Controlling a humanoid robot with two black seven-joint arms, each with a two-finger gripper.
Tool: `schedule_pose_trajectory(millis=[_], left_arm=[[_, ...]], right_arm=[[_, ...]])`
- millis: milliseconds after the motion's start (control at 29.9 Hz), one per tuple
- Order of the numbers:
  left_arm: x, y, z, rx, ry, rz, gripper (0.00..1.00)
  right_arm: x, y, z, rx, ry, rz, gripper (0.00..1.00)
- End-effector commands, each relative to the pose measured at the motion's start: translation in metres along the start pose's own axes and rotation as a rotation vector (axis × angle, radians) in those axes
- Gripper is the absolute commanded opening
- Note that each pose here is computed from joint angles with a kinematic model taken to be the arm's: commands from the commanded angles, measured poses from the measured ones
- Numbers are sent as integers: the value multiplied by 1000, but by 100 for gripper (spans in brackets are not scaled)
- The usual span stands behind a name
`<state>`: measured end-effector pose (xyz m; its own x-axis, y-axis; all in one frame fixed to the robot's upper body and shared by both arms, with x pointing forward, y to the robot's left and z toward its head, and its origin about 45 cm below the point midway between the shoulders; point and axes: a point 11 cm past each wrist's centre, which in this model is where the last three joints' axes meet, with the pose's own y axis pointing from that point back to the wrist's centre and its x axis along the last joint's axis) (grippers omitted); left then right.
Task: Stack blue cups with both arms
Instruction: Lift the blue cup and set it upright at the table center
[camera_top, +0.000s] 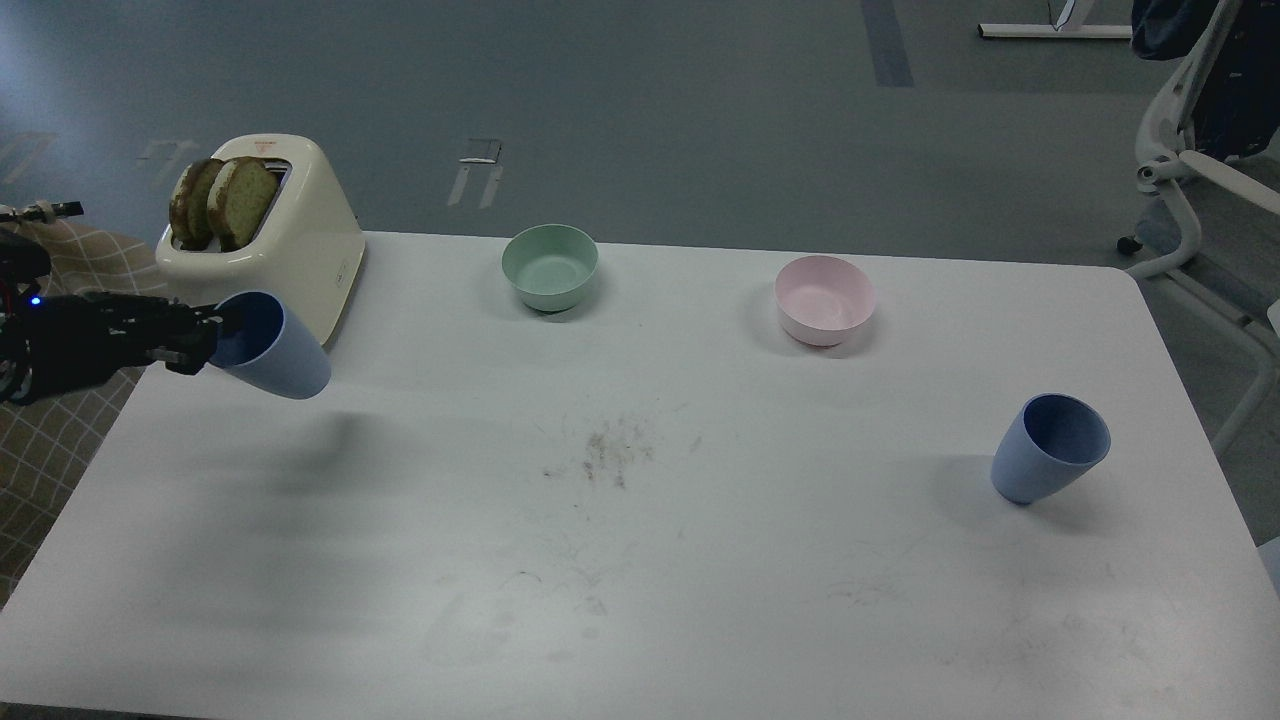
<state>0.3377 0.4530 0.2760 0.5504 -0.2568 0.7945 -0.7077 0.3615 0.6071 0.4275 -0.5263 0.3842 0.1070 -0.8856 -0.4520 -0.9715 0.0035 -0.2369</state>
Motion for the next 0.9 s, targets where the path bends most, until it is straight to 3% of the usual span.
schedule_pose_trajectory(millis=[0, 167, 368, 869], left_arm=[[52, -27, 39, -110, -107, 25, 0], [93, -87, 123, -329, -178, 24, 0], [95, -135, 201, -470, -265, -51, 0], [71, -196, 239, -476, -328, -156, 0]], right_arm=[[8, 6, -10, 10, 16, 20, 100], [17, 14, -19, 21, 28, 42, 100], [24, 20, -21, 23, 31, 59, 100], [27, 22, -18, 20, 29, 64, 100]])
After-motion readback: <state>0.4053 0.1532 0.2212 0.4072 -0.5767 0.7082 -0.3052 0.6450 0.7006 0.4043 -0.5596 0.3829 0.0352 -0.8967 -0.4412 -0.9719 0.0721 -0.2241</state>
